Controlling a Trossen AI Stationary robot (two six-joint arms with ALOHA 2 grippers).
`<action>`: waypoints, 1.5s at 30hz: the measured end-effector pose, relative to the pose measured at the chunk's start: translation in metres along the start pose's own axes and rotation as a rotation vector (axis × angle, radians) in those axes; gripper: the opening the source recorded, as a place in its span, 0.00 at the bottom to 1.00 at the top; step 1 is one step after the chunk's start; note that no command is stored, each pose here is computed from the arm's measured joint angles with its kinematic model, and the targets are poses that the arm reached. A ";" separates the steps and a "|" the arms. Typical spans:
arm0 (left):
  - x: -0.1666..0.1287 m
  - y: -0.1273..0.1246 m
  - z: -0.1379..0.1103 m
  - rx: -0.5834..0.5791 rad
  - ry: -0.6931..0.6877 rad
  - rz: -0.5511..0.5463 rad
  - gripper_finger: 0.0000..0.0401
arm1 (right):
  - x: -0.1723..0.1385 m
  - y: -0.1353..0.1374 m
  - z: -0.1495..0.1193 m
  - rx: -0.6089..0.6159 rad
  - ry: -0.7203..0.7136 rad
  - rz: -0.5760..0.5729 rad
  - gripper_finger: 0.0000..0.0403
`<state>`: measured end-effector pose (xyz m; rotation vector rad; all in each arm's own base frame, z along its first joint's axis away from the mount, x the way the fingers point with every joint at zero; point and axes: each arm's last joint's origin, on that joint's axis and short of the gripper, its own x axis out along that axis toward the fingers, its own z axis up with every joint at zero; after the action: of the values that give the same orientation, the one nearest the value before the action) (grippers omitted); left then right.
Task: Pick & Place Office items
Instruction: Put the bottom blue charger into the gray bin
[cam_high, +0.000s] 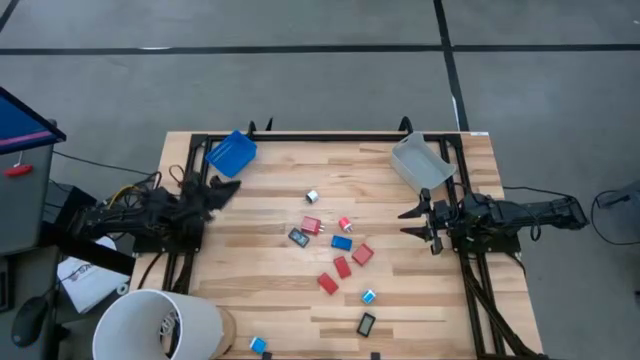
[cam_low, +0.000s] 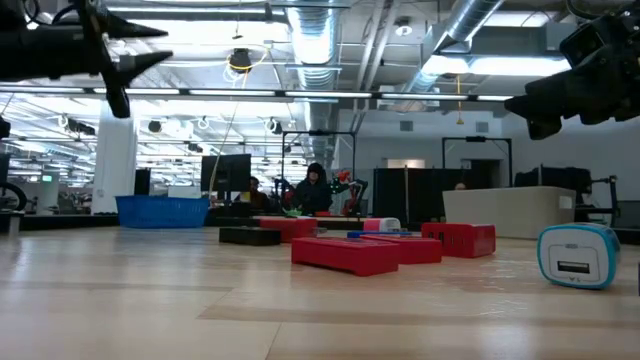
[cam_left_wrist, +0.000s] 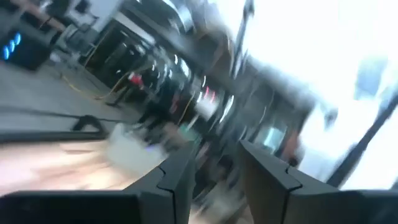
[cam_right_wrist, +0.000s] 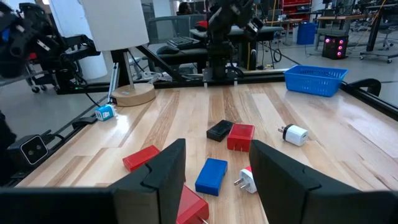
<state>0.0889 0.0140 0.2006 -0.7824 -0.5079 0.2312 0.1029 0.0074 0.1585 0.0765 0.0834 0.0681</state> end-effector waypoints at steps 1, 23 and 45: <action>0.000 -0.001 0.003 -0.048 -0.041 0.002 0.29 | 0.000 0.000 0.000 0.000 0.000 0.000 0.42; 0.042 -0.054 0.007 -0.266 0.054 -0.402 0.29 | 0.000 0.000 0.000 0.000 0.000 0.000 0.42; 0.216 -0.098 -0.052 0.026 0.649 -0.159 0.29 | -0.018 -0.002 0.055 0.456 -0.629 0.044 0.42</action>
<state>0.3013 -0.0032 0.3158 -0.7389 0.0486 -0.1653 0.0902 0.0005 0.2148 0.5504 -0.5340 0.0658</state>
